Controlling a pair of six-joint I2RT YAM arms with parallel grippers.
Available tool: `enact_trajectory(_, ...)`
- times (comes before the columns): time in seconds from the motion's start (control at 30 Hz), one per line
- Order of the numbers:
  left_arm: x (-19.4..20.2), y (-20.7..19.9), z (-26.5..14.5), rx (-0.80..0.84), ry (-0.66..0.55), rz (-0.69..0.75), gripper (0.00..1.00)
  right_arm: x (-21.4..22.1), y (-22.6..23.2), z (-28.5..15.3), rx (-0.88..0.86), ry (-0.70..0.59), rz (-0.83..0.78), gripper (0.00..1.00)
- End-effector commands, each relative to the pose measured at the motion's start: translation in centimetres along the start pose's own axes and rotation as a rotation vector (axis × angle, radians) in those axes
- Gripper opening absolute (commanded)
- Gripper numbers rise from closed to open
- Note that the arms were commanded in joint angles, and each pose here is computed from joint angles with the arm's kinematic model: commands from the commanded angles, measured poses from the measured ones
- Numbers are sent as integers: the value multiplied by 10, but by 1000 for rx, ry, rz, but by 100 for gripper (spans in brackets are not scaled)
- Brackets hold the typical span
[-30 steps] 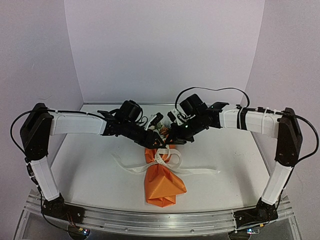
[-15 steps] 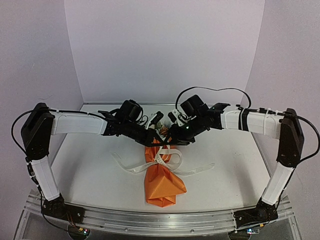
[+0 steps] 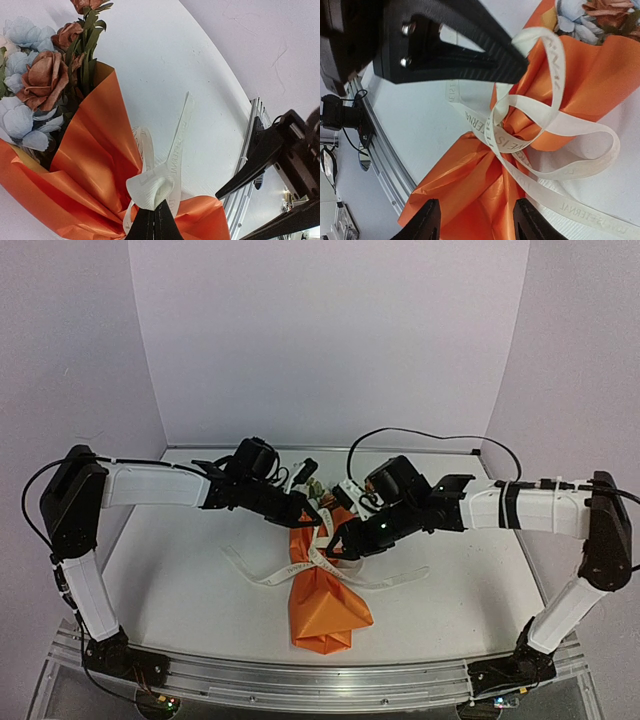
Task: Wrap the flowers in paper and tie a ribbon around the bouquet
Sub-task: Cross the half-tied ribbon over the folded bouquet.
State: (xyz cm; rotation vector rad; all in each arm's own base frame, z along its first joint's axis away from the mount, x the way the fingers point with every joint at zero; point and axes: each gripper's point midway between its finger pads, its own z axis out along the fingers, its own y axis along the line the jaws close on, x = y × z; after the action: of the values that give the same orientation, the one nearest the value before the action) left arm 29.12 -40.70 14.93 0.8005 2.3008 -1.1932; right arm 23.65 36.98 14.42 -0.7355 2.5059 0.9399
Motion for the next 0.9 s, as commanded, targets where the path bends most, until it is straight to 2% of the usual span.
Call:
enact_trajectory(0.0,-20,-8,-12,40,-36,7,0,-10,5,16,8,-37,-83,51)
enact_trajectory(0.47,-20,-5,-13,45,-8,3,0,-13,-13,51,77,-6,-113,47)
enact_trajectory(0.87,-18,-2,-14,46,-7,-6,0,-5,-14,58,74,21,-96,28)
